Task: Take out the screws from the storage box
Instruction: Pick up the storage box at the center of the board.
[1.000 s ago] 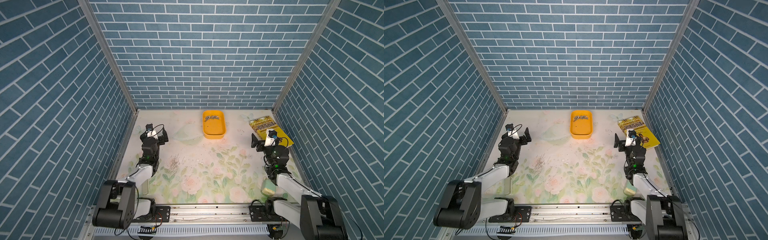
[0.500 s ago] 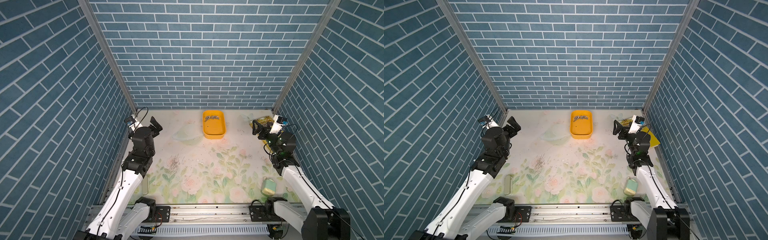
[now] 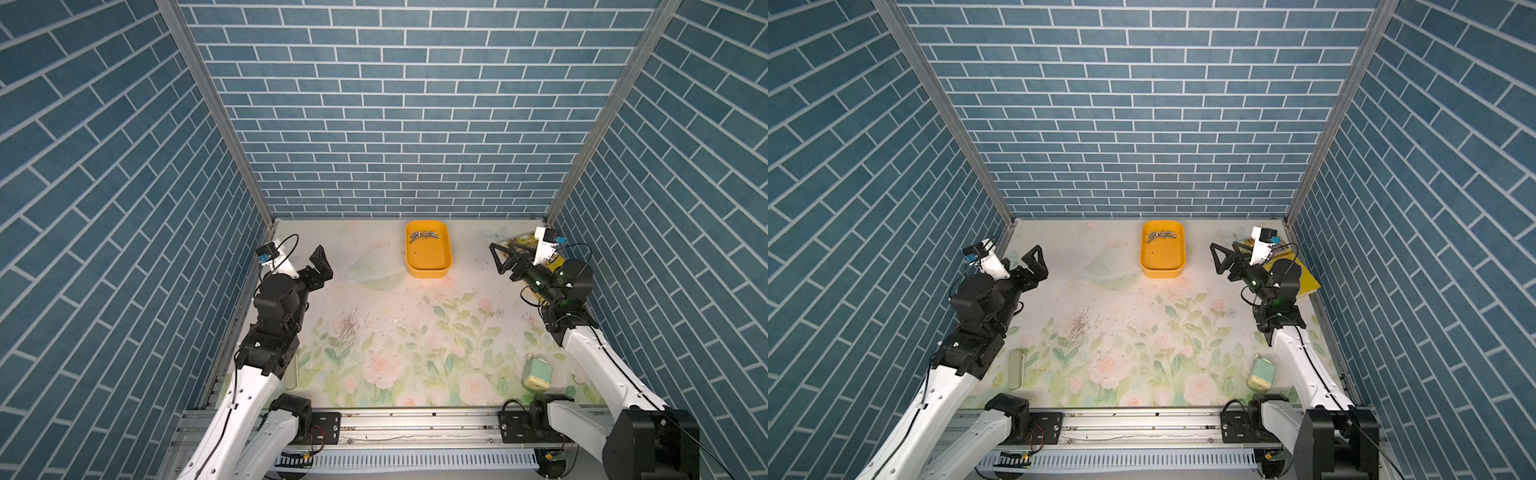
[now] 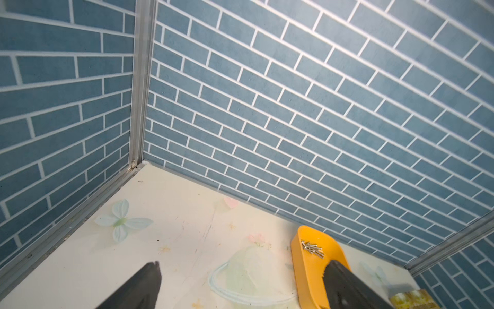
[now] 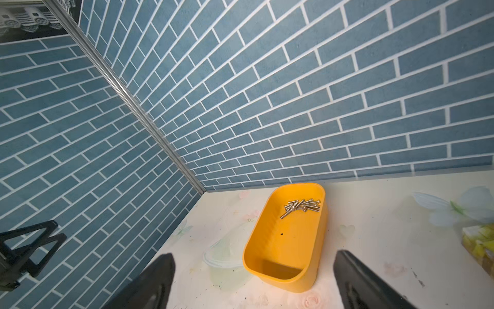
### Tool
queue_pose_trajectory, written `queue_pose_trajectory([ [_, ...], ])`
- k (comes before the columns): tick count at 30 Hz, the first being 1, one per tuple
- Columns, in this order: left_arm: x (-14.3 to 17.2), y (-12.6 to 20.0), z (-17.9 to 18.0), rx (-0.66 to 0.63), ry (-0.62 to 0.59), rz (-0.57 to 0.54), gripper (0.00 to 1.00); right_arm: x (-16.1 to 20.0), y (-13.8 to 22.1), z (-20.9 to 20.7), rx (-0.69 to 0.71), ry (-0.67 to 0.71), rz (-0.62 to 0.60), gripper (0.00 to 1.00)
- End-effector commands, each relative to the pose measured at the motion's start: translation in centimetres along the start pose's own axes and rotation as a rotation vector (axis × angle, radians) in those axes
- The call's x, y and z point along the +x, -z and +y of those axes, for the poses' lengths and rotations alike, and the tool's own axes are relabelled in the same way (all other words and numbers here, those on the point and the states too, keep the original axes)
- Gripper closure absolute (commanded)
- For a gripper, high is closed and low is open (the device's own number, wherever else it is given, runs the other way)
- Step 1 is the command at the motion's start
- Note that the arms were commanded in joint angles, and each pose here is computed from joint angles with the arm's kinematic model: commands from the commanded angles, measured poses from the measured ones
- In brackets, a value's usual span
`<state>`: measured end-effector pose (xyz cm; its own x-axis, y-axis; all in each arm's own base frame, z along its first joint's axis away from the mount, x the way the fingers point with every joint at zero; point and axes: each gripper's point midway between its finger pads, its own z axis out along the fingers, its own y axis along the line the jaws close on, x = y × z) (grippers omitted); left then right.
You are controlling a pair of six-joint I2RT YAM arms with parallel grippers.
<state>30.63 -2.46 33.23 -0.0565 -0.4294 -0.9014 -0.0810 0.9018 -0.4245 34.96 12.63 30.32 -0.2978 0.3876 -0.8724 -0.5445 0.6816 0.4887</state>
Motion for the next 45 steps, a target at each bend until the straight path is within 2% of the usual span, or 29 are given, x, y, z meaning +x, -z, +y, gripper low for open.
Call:
queue_pose_trajectory([
  [1, 0.8, -0.1, 0.7, -0.022, 0.053, 0.0, 0.0, -0.1, -1.4, 1.7, 0.005, 0.078, 0.007, 0.1],
  [4, 1.3, -0.9, 0.3, -0.02, 0.037, 0.041, 0.0, 1.0, -3.4, 2.9, 0.026, 0.228, 0.056, 0.06],
  [6, 1.7, -1.4, 0.3, -0.033, 0.025, 0.069, 0.0, 2.9, -4.8, 5.0, -0.062, 0.39, 0.156, 0.07],
  [8, 2.0, -1.8, 0.4, -0.045, 0.019, 0.087, 0.0, 4.4, -5.7, 6.5, -0.133, 0.508, 0.239, 0.12],
  [10, 2.3, -2.0, 0.3, -0.043, 0.014, 0.099, 0.0, 4.9, -6.8, 6.4, -0.118, 0.565, 0.29, 0.15],
  [13, 2.5, -2.0, 0.2, -0.034, 0.012, 0.105, 0.0, 5.8, -8.9, 5.5, -0.086, 0.651, 0.39, 0.13],
  [17, 2.1, -1.6, 0.2, -0.029, 0.017, 0.093, 0.0, 10.4, -11.7, 4.1, -0.057, 0.813, 0.673, 0.13],
  [20, 1.9, -1.2, 0.2, -0.022, 0.023, 0.079, 0.0, 15.5, -12.3, 3.4, -0.096, 0.927, 0.911, 0.17],
  [23, 1.9, -1.1, 0.2, -0.019, 0.026, 0.075, 0.0, 18.9, -12.6, 2.9, -0.153, 0.967, 1.066, 0.22],
  [27, 2.1, -1.5, 0.1, -0.021, 0.023, 0.089, 0.0, 20.5, -13.9, 1.6, -0.153, 0.981, 1.153, 0.24],
  [34, 2.3, -2.2, -0.3, -0.019, 0.021, 0.111, 0.0, 22.6, -15.9, -0.7, -0.131, 1.022, 1.23, 0.24],
  [39, 2.3, -2.3, -0.5, -0.01, 0.025, 0.116, 0.0, 23.4, -16.3, -2.1, -0.106, 1.061, 1.253, 0.24],
  [41, 2.3, -2.3, -0.7, -0.004, 0.026, 0.118, 0.0, 25.1, -16.1, -3.0, -0.114, 1.052, 1.299, 0.24],
  [45, 2.0, -2.1, -0.8, 0.001, 0.028, 0.112, 0.0, 26.4, -15.9, -3.7, -0.125, 1.042, 1.332, 0.29],
])
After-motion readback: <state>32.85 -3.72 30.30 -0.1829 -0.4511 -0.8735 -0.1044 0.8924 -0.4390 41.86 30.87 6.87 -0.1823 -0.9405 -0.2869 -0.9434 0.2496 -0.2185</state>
